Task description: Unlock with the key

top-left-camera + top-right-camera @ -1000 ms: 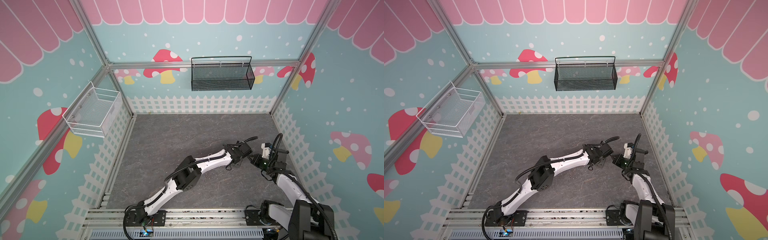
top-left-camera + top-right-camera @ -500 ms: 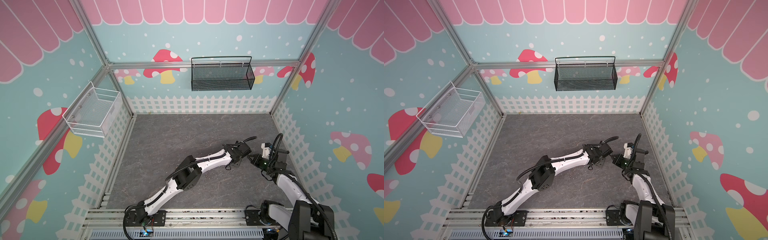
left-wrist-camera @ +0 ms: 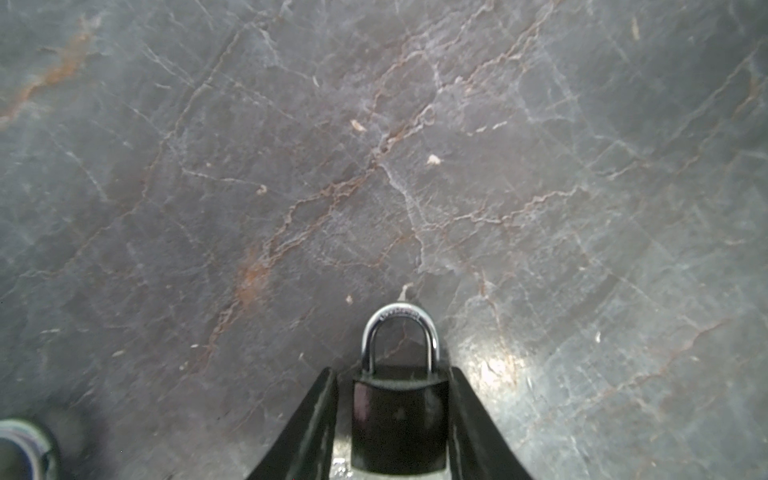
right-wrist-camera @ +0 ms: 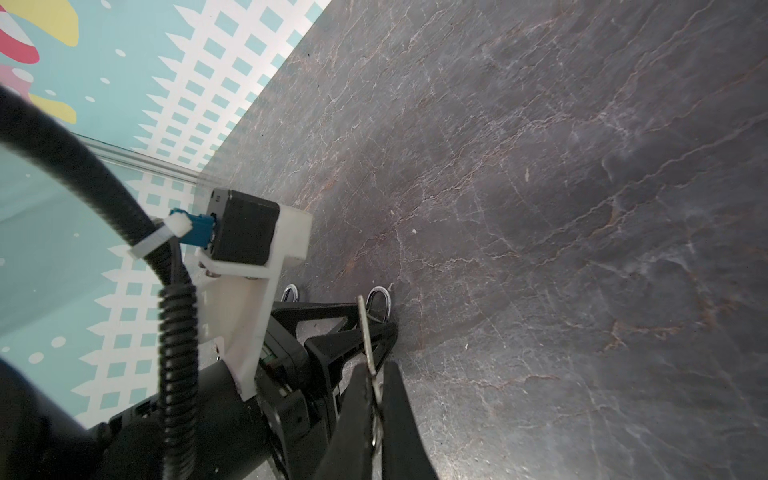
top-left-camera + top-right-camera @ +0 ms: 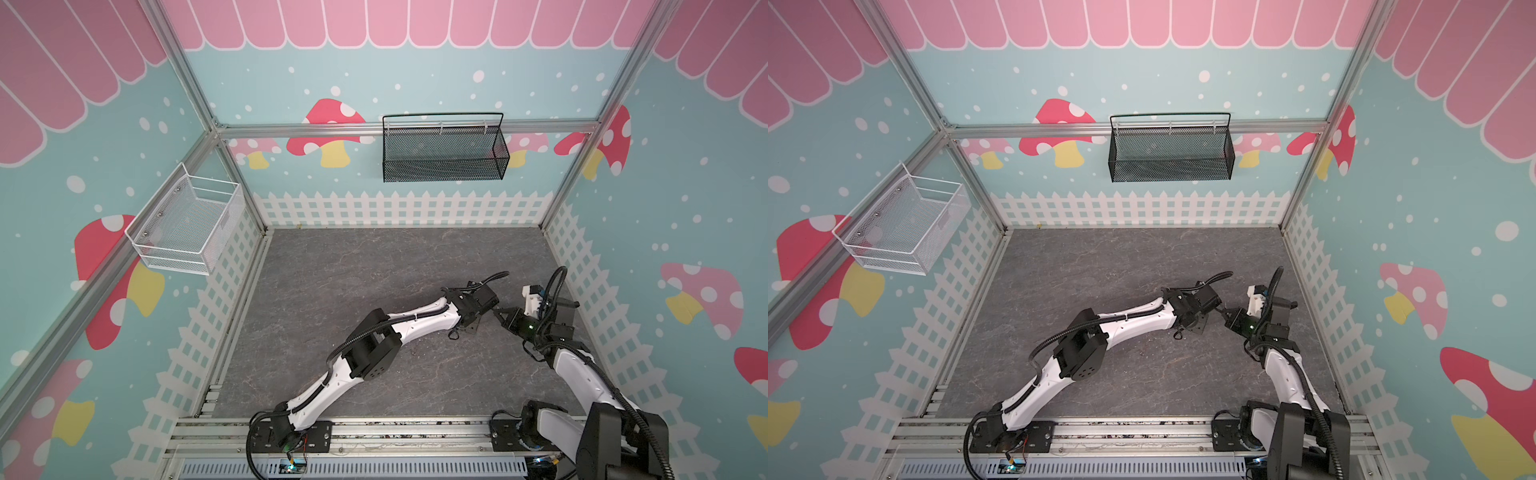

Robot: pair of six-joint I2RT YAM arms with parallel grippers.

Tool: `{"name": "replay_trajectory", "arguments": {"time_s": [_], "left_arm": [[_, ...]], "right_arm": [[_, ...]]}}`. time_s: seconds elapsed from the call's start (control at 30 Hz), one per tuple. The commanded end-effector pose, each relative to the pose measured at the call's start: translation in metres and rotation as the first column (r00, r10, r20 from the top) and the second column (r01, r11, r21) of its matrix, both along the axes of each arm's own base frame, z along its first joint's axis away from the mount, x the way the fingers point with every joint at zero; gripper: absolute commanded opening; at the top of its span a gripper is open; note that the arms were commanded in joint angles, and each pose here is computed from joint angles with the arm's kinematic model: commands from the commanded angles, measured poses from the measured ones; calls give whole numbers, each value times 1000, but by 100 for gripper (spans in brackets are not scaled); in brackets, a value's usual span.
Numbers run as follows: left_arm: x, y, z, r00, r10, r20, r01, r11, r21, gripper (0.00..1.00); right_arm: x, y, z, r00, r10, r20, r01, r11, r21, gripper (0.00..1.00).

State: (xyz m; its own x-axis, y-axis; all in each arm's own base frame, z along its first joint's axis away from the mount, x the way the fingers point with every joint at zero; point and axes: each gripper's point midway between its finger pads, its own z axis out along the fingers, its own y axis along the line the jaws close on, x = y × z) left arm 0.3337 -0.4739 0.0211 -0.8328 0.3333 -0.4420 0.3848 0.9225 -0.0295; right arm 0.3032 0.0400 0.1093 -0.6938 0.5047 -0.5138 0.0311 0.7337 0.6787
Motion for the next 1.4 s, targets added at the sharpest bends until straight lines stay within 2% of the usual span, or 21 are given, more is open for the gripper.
{"name": "replay_trajectory", "arguments": {"time_s": [0.0, 0.47, 0.87, 1.07, 1.37], "left_arm": [[-17, 25, -29, 995, 18, -98, -9, 996, 90, 40], [-14, 15, -23, 997, -24, -76, 29, 997, 65, 26], [-6, -2, 22, 999, -28, -23, 27, 999, -31, 0], [-6, 0, 46, 1000, -18, -2, 18, 998, -62, 0], [-13, 24, 62, 999, 29, 15, -29, 999, -40, 0]], "right_arm": [[0, 0, 4, 1000, 2, 21, -2, 1000, 6, 0], [1, 4, 8, 999, 21, 34, -22, 999, 26, 0], [-5, 6, 8, 999, 21, 39, -22, 999, 32, 0], [-7, 7, 9, 999, 25, 42, -26, 999, 31, 0], [-8, 10, 7, 999, 53, 8, -53, 998, 24, 0]]}}
